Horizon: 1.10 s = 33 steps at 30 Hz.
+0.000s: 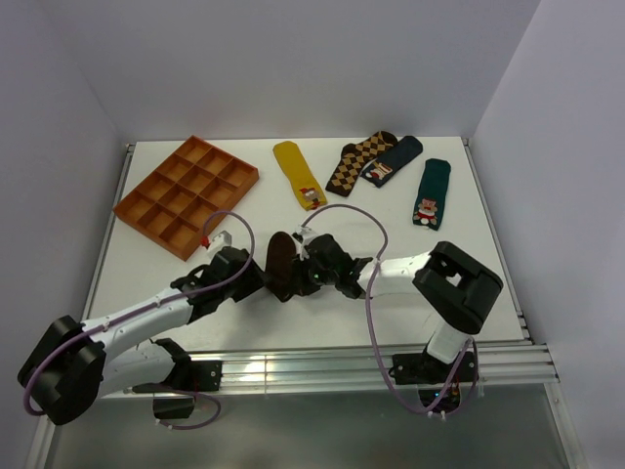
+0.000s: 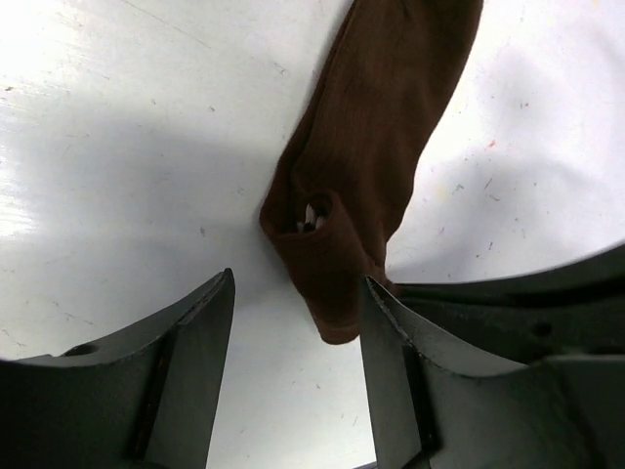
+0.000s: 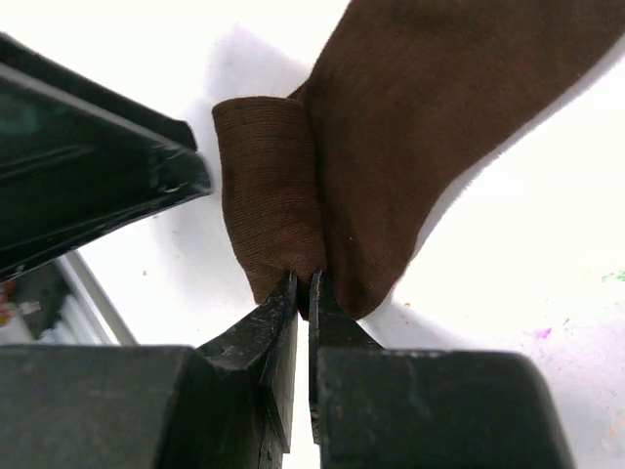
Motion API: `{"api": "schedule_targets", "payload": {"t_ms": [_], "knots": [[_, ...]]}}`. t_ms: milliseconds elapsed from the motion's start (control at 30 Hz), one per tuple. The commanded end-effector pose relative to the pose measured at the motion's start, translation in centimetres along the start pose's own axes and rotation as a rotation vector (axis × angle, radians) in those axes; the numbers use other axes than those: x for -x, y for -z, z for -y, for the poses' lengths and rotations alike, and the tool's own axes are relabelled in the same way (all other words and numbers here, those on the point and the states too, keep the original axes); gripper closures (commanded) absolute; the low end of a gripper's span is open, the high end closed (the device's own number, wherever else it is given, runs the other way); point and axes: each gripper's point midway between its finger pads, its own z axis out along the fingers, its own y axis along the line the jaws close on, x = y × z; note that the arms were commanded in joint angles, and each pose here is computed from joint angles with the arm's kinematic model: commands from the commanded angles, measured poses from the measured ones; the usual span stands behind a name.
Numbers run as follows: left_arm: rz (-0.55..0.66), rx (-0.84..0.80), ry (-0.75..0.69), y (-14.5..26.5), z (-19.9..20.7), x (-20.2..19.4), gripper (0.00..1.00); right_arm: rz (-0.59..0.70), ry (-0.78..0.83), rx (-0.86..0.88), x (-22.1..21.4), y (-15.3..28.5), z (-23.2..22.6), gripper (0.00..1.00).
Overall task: Roll the socks
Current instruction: Roll the sock at the center of the board.
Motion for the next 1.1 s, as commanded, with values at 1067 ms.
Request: {"api": "schedule_targets", "payload": {"t_ms": [1067], "knots": [[-0.01,-0.056,-0.06,-4.4,2.0,4.9,0.54,-0.165,0.119,0.095,0.9,0.0,-1.0,0.98]]}}
